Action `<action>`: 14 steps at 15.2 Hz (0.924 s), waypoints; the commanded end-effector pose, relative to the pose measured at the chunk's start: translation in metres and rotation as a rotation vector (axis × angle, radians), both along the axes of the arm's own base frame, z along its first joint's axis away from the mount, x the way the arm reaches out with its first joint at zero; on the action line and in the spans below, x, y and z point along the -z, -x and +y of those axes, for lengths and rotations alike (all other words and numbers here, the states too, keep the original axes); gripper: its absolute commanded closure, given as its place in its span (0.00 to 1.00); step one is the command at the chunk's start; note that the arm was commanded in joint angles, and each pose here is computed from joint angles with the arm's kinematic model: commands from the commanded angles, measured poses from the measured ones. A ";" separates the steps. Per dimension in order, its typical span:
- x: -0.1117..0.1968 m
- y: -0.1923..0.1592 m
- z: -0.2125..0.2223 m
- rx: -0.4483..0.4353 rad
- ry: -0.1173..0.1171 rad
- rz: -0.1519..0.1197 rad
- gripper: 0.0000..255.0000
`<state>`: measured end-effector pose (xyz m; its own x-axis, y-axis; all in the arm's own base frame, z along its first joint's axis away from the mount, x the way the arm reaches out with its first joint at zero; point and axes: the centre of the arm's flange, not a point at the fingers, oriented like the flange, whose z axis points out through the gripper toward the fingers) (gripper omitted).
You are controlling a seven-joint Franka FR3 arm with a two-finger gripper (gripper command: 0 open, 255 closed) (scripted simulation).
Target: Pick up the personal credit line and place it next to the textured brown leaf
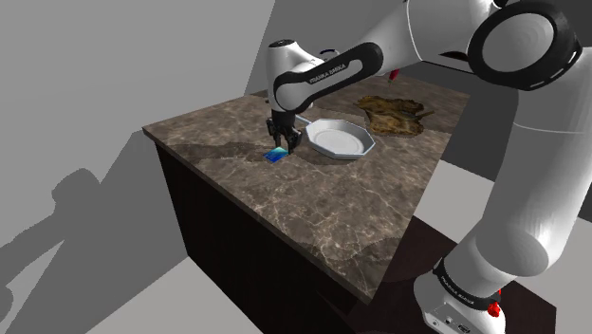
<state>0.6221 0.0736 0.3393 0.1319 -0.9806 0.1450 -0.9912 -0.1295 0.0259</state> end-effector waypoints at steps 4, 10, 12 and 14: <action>-0.023 0.000 0.000 0.000 0.000 0.002 1.00; -0.055 0.000 0.000 0.000 0.000 0.002 1.00; -0.065 0.000 0.000 0.000 0.000 0.002 1.00; -0.076 0.000 0.000 0.000 0.000 0.002 1.00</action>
